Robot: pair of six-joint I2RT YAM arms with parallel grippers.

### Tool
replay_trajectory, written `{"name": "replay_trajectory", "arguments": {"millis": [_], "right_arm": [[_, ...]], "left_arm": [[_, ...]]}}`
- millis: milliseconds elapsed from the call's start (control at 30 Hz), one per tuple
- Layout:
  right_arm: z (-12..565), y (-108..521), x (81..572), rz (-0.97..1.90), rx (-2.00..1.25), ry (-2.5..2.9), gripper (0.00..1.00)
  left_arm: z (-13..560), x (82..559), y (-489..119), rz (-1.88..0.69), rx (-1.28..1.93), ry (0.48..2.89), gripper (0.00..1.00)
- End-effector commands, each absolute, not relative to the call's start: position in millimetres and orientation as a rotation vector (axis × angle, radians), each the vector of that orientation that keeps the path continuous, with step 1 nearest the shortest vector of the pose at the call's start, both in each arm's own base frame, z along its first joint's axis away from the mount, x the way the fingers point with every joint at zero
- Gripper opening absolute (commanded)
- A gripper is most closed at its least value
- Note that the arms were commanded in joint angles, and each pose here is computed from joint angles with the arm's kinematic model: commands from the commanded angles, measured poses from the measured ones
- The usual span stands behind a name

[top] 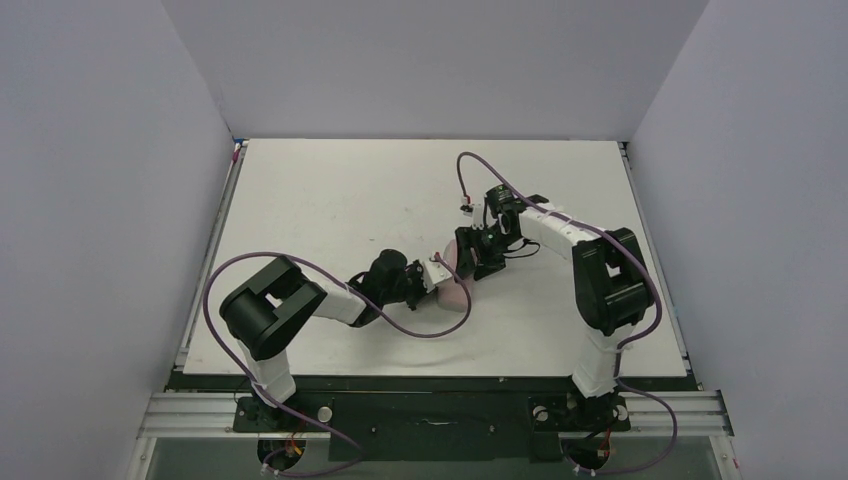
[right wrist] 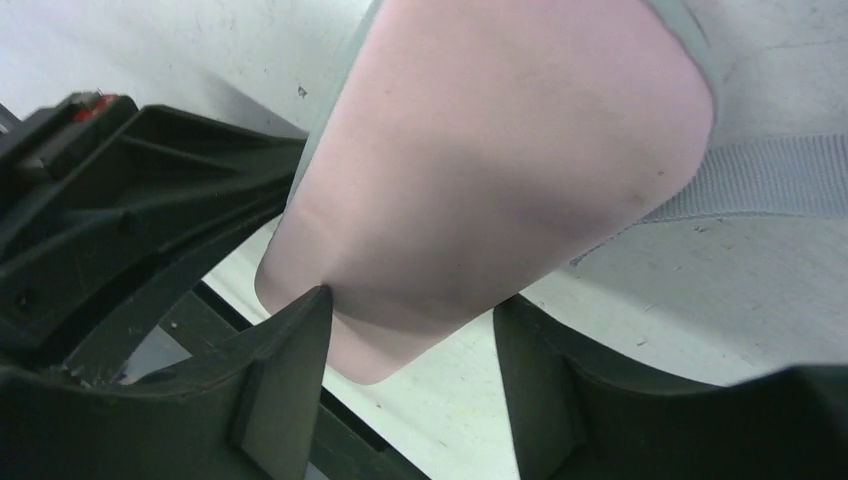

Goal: Open the umbrella

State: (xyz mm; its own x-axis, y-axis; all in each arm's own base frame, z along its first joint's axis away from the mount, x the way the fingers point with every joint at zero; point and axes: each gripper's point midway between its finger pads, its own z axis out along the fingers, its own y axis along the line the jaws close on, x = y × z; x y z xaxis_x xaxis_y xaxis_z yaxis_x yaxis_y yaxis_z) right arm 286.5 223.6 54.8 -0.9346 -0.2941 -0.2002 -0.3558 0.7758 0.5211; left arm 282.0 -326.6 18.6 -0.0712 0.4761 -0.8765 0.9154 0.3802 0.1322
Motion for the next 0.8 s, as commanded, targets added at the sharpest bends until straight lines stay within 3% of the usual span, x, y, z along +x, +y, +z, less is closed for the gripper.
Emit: {"name": "replay_trajectory", "arguments": {"millis": [0, 233, 300, 767], "right_arm": [[50, 237, 314, 0.916, -0.380, 2.821, 0.48], [33, 219, 321, 0.850, -0.311, 2.858, 0.17], [32, 218, 321, 0.852, -0.296, 2.858, 0.00], [27, 215, 331, 0.788, -0.135, 2.802, 0.00]], "left_arm": [[25, 276, -339, -0.616, 1.279, 1.647, 0.00], [27, 258, -327, -0.635, 1.287, 1.661, 0.00], [28, 251, -323, -0.645, 1.296, 1.662, 0.00], [28, 206, -348, -0.724, 1.307, 1.677, 0.00]]}}
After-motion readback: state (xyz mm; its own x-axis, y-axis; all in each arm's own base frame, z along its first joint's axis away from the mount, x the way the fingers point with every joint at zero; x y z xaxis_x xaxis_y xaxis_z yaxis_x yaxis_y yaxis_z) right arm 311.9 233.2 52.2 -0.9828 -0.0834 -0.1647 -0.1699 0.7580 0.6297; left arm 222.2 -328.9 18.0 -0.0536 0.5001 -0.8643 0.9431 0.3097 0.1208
